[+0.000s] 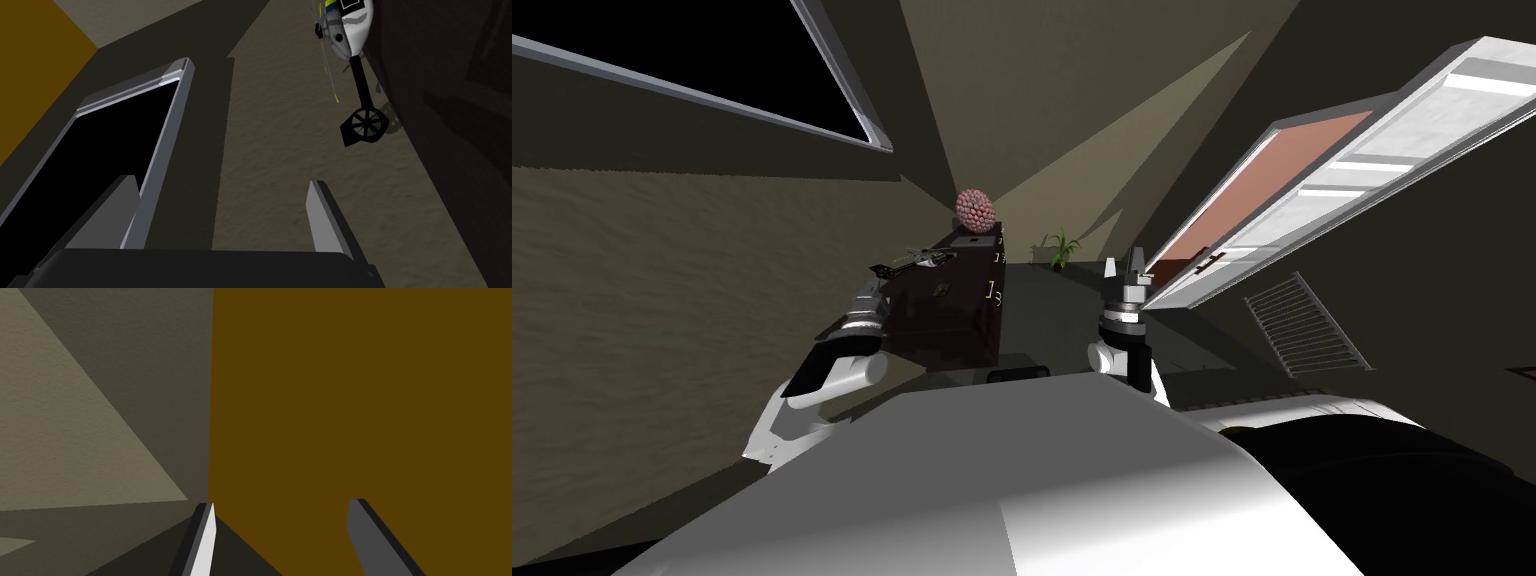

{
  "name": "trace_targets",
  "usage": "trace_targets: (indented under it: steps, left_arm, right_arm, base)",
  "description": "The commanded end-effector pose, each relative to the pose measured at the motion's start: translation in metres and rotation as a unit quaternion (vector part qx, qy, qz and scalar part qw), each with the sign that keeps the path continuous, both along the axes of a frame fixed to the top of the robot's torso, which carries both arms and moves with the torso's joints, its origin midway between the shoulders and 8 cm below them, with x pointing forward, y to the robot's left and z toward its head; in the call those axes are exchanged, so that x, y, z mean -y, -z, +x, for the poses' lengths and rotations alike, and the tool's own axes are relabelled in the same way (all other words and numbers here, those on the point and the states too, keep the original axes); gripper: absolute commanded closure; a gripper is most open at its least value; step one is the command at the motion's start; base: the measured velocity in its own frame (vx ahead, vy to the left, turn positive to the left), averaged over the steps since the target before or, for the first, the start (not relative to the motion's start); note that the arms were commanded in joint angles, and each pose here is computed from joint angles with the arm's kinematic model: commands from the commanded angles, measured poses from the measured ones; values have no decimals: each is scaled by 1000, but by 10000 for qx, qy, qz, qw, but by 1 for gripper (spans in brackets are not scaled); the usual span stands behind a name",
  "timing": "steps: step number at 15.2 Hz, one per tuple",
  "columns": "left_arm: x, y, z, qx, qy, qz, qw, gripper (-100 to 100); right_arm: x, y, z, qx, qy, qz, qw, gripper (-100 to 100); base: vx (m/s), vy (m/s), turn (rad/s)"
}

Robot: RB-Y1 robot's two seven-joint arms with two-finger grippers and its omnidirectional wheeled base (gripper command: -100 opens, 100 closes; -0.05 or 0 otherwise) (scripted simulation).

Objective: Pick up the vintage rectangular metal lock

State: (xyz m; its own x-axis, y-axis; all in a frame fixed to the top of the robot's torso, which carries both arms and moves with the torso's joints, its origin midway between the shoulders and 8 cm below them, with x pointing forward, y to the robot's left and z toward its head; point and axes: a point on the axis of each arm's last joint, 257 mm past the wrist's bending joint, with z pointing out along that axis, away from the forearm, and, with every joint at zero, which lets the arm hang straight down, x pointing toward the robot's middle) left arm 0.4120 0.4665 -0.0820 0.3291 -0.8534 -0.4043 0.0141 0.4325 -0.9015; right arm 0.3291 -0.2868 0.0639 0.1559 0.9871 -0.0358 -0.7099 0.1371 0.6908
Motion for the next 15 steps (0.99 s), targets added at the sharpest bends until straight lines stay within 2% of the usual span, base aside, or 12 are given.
trace_targets:
  steps: [1,3,4,6,7,10,11,14,15]
  left_arm:
    - [-12,8,1,-221,-111,4,9997,-100]
    - [-13,13,2,-315,-127,-29,9994,-100]
    - [-28,15,1,-456,-251,23,9986,-100]
    - [-30,24,1,-634,-278,-40,9976,-100]
    - [-44,23,0,-711,-387,25,9967,-100]
    - [-45,36,-1,-955,-421,-63,9945,-100]
    - [-59,35,-3,-1061,-528,-18,9930,-100]
    - [-61,47,-4,-1277,-554,-98,9902,-100]
    - [-74,49,-7,-1414,-658,-74,9877,-100]
  right_arm:
    - [0,0,0,0,0,0,10000,0]
    - [0,0,0,0,0,0,10000,0]
    - [0,0,0,0,0,0,10000,0]
    - [0,0,0,0,0,0,10000,0]
    - [0,0,0,0,0,0,10000,0]
    - [0,0,0,0,0,0,10000,0]
    - [0,0,0,0,0,0,10000,0]
    - [0,0,0,0,0,0,10000,0]
    - [0,0,0,0,0,-1,10000,0]
  base:
    - [17,-119,-59]
    - [10,-73,-1]
    - [24,-74,-48]
    - [24,-87,-39]
    - [41,-96,-57]
    - [31,-81,-14]
    - [38,-75,-46]
    - [33,-68,-20]
    - [38,-65,-47]
